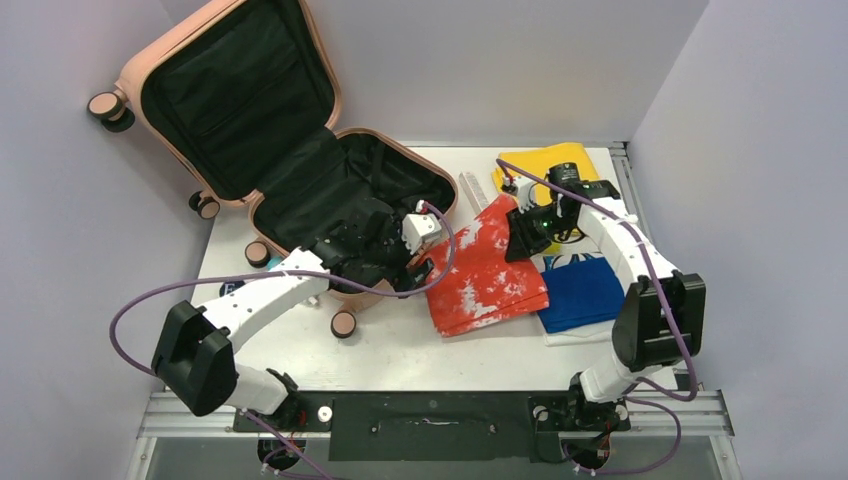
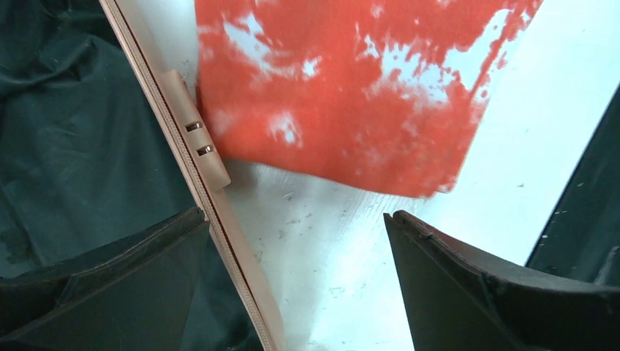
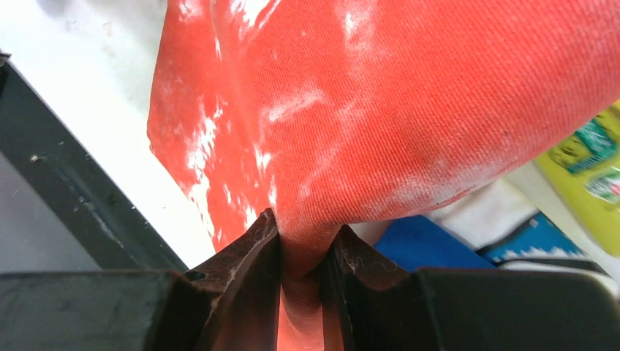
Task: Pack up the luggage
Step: Pick up the clothes at the center of the board.
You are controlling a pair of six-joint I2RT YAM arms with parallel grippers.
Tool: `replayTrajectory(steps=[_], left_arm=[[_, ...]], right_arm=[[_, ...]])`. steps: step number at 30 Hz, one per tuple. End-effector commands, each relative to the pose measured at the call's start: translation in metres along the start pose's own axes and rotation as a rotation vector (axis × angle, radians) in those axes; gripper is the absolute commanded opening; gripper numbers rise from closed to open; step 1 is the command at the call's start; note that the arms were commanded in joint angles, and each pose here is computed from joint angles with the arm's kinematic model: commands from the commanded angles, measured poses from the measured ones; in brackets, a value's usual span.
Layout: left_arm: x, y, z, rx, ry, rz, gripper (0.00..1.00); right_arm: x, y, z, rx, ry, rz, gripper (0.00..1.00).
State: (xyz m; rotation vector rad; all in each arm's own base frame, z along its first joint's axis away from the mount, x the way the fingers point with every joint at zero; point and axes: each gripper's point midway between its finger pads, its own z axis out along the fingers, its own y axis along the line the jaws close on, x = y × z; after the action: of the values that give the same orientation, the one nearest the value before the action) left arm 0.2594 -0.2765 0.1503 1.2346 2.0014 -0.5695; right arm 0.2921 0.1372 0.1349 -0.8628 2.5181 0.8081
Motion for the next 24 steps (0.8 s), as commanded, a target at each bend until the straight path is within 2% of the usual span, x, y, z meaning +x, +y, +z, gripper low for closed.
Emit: replayTrajectory(steps=[1, 5, 11, 15, 20, 24], left_arm=[[-0.016, -0.016, 0.006, 0.139, -0.041, -0.112, 0.96], [-0.014, -0.024, 0.024, 0.202, -0.012, -0.203, 0.96], [-0.02, -0.024, 0.039, 0.204, -0.031, -0.247, 0.96], [-0.023, -0.024, 0.052, 0.215, -0.043, -0.33, 0.96], [-0.017, -0.027, 0.081, 0.251, -0.005, -0.432, 0.96], [-0.019, -0.023, 0.105, 0.256, -0.028, -0.517, 0.96]], right_arm=[[-0.026, -0.013, -0.038, 0.203, -0.081, -0.011, 0.05], [-0.021, -0.027, -0.052, 0.302, -0.079, 0.003, 0.05], [-0.021, -0.023, -0.073, 0.346, -0.105, -0.054, 0.05], [-0.014, -0.022, -0.079, 0.373, -0.104, -0.075, 0.05], [-0.002, -0.034, -0.083, 0.437, -0.117, -0.05, 0.05], [0.01, -0.048, -0.085, 0.49, -0.109, -0.017, 0.05]])
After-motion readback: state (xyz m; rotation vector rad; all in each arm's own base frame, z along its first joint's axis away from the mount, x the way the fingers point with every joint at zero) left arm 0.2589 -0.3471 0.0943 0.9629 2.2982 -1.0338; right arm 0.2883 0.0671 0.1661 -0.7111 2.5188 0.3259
